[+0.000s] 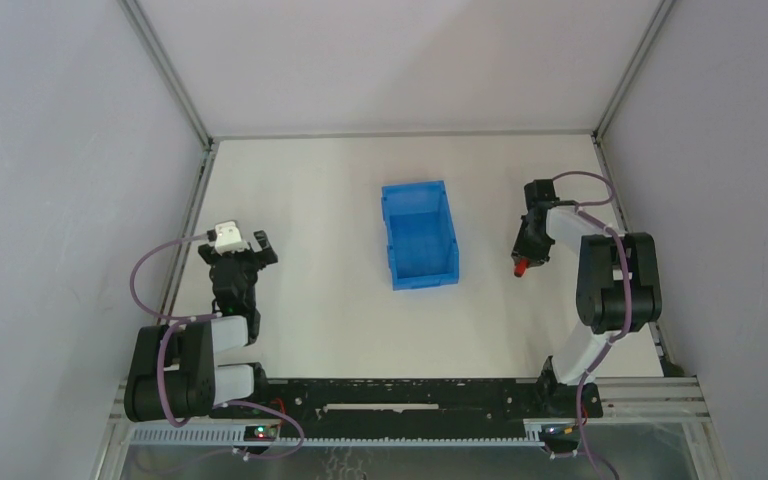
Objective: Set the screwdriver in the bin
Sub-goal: Pick up the screwdriver from the center of the board.
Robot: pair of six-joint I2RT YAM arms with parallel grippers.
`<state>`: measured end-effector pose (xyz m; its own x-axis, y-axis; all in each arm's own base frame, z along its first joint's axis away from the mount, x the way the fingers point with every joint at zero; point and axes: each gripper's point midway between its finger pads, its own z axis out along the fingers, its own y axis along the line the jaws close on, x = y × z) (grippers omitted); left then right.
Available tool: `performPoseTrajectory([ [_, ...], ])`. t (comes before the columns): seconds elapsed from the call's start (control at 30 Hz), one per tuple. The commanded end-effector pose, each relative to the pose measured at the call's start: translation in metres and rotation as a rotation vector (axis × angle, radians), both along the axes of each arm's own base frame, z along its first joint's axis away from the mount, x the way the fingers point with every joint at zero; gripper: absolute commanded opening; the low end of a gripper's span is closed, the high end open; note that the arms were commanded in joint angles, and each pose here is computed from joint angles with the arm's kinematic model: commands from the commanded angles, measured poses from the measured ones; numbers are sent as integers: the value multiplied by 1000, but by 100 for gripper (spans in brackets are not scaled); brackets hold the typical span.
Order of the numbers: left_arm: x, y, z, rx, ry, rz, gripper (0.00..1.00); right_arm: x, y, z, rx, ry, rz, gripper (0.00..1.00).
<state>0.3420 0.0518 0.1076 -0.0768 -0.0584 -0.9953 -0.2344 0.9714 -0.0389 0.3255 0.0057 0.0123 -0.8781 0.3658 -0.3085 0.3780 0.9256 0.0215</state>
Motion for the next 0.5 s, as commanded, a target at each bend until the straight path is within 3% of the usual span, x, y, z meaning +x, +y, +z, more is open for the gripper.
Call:
performPoseTrajectory([
  [0.0, 11, 1, 28, 22, -77, 4, 100, -13, -14, -17, -49, 42, -5, 29],
  [0.2, 11, 1, 27, 22, -76, 4, 100, -11, -17, -13, -64, 24, 15, 10],
  [0.47, 11, 1, 28, 22, -77, 3, 100, -2, -18, 22, -78, -82, 60, 1],
])
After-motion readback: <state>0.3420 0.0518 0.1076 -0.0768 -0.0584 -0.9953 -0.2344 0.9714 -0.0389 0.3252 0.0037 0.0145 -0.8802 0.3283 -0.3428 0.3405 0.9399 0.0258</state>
